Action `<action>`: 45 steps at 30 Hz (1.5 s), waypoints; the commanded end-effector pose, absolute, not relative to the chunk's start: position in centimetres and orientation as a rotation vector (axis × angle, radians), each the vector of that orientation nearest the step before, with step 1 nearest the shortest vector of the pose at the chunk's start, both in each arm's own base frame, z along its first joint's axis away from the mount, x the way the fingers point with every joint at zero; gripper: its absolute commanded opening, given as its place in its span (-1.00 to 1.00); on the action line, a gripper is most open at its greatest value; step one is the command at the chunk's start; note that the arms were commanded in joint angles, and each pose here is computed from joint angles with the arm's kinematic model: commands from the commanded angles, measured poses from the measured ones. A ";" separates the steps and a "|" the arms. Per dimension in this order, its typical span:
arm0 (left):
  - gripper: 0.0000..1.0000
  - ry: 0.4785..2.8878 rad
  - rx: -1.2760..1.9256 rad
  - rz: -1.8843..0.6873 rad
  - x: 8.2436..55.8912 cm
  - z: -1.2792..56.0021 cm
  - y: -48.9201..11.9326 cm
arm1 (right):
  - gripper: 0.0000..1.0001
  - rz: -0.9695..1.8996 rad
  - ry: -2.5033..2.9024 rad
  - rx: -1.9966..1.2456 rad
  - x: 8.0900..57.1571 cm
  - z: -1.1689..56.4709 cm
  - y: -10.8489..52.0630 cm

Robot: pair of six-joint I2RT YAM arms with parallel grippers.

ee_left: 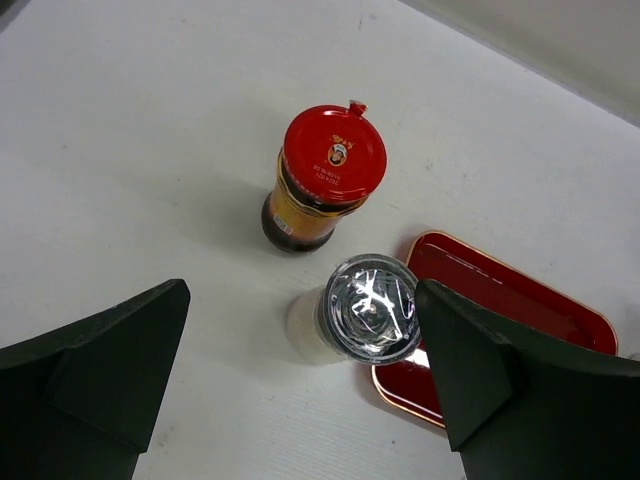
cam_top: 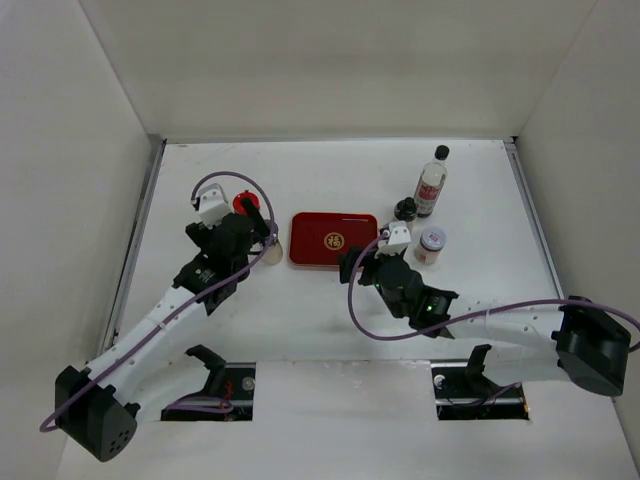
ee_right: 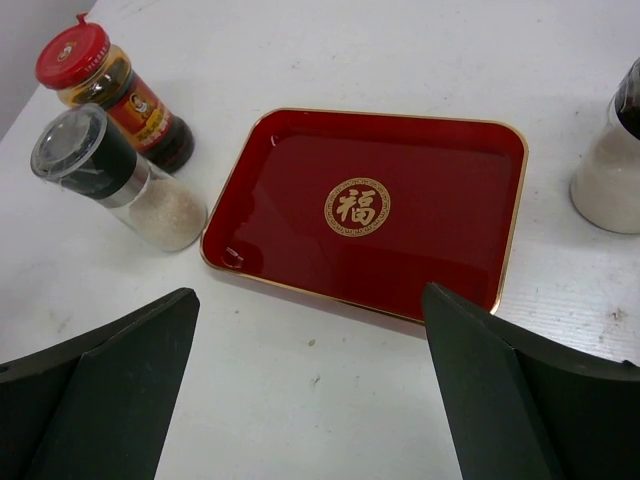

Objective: Organize the condiment bottles

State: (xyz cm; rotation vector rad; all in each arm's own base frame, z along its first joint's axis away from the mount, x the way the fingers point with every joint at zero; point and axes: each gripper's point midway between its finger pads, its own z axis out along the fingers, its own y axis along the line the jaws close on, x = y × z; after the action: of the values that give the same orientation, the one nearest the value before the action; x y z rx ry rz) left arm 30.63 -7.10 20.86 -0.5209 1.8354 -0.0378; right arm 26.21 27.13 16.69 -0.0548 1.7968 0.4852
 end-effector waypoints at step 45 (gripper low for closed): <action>0.60 2.021 -0.408 0.037 42.2 17.0 -7.1 | 0.74 0.679 1.776 -0.229 24.7 15.8 31.7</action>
State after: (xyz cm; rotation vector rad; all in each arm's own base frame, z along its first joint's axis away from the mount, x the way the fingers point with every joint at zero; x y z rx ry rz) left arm 41.66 -6.67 17.97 -0.4155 2.0064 0.0727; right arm 24.31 30.57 13.79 -0.2526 1.8321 0.6078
